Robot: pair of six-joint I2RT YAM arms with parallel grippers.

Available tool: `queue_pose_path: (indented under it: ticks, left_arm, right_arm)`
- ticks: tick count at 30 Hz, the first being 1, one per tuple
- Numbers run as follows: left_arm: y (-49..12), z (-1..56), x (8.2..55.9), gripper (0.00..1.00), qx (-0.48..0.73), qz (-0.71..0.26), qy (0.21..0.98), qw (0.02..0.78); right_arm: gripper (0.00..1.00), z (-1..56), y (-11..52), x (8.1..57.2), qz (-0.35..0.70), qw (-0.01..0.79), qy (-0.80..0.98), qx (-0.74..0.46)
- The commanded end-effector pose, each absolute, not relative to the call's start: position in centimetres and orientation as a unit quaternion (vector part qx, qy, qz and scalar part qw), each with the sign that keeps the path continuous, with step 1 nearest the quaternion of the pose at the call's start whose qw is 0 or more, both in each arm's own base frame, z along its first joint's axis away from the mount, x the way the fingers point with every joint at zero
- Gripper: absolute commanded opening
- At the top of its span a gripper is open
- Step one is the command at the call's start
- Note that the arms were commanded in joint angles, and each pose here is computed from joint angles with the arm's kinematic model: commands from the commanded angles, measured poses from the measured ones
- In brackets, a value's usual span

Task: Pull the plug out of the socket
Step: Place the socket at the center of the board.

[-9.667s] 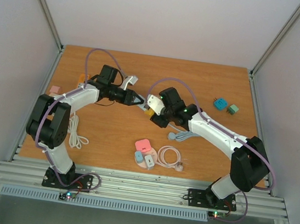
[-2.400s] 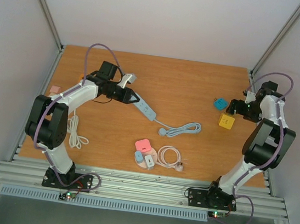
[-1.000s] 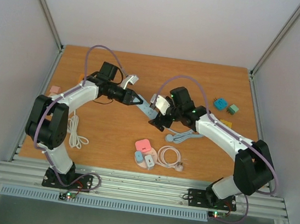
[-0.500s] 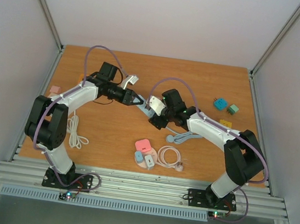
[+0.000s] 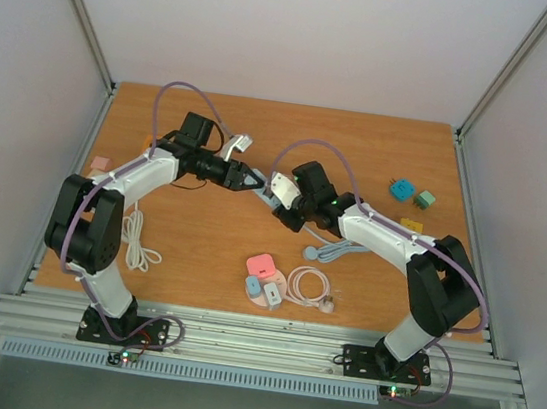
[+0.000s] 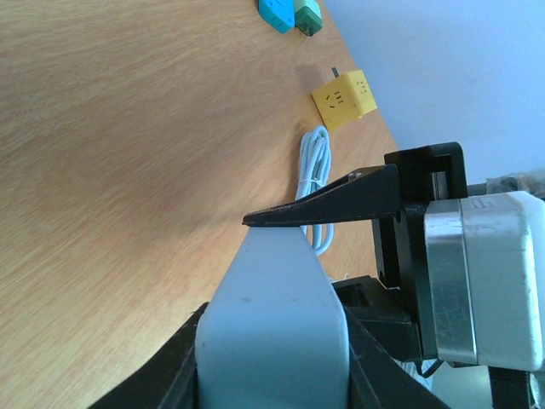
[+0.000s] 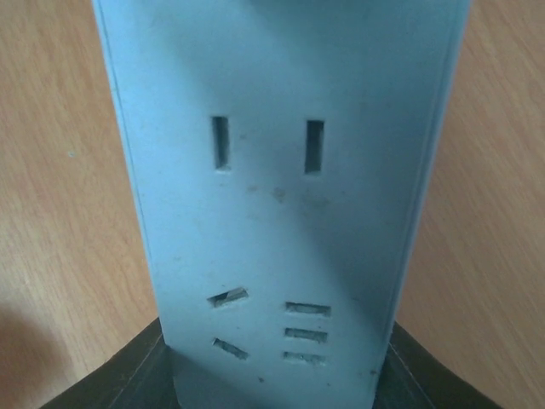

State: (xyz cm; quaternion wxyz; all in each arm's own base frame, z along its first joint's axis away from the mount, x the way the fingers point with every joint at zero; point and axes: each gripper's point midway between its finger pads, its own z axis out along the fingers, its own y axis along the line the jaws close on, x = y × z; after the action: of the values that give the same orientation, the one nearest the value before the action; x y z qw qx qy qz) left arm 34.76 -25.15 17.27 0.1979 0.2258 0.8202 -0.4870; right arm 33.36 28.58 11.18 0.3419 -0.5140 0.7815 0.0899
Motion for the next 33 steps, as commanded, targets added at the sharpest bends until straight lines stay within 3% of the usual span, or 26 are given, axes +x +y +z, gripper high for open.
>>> queue_pose_path:
  ticks: [1, 6, 21, 33]
  left_arm:
    - [-25.1, 19.9, 34.4, 0.62, 0.246, -0.496, 0.801, 0.227]
    - [-24.1, 20.1, 35.2, 0.98, 0.233, -0.479, 0.809, 0.248]
    - [-23.6, 19.0, 35.8, 0.99, 0.223, -0.464, 0.821, 0.248]
    - [-23.6, 18.8, 35.9, 0.99, 0.223, -0.461, 0.822, 0.248]
  right_arm:
    - [0.32, 12.8, 28.4, 35.5, 0.079, 0.364, 0.797, -0.475]
    - [0.3, 12.5, 26.6, 37.6, 0.08, 0.344, 0.834, -0.424]
    - [0.29, 8.2, 14.4, 48.5, 0.03, 0.255, 0.947, -0.193]
    - [0.32, 4.7, 5.1, 52.0, -0.03, 0.201, 0.974, -0.103]
